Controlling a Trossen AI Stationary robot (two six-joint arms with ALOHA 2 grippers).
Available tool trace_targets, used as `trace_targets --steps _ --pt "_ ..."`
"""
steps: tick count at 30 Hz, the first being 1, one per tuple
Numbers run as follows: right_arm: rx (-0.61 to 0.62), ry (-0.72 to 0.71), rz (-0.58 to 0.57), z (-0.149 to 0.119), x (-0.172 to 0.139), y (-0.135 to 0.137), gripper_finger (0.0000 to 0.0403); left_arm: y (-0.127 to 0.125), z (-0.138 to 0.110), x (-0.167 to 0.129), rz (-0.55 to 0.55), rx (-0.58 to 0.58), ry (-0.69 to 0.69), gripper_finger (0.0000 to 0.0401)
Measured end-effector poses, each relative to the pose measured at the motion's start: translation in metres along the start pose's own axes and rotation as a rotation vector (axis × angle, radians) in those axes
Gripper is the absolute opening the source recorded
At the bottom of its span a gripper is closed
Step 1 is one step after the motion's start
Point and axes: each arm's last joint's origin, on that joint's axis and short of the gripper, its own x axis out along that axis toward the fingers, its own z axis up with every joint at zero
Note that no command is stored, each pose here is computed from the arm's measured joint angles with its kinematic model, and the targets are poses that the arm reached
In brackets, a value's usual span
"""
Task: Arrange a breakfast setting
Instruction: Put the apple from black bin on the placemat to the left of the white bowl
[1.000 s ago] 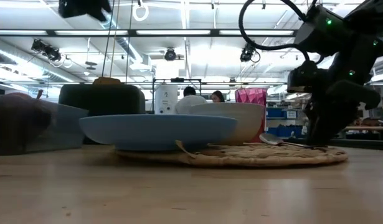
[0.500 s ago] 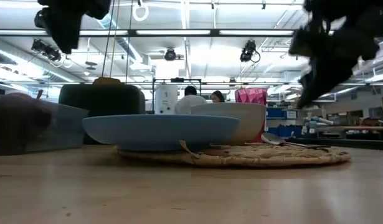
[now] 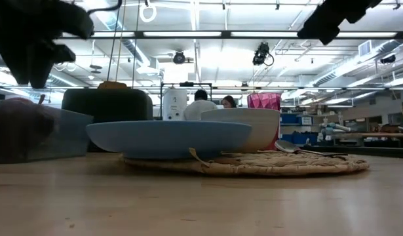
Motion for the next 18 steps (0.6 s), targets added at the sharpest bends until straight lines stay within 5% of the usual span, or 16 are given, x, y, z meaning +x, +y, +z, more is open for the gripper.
trace_targets --steps 18 --pt "0.097 0.049 -0.019 -0.004 0.018 0.01 0.0141 0.006 -0.005 0.029 0.039 0.02 -0.035 0.0142"
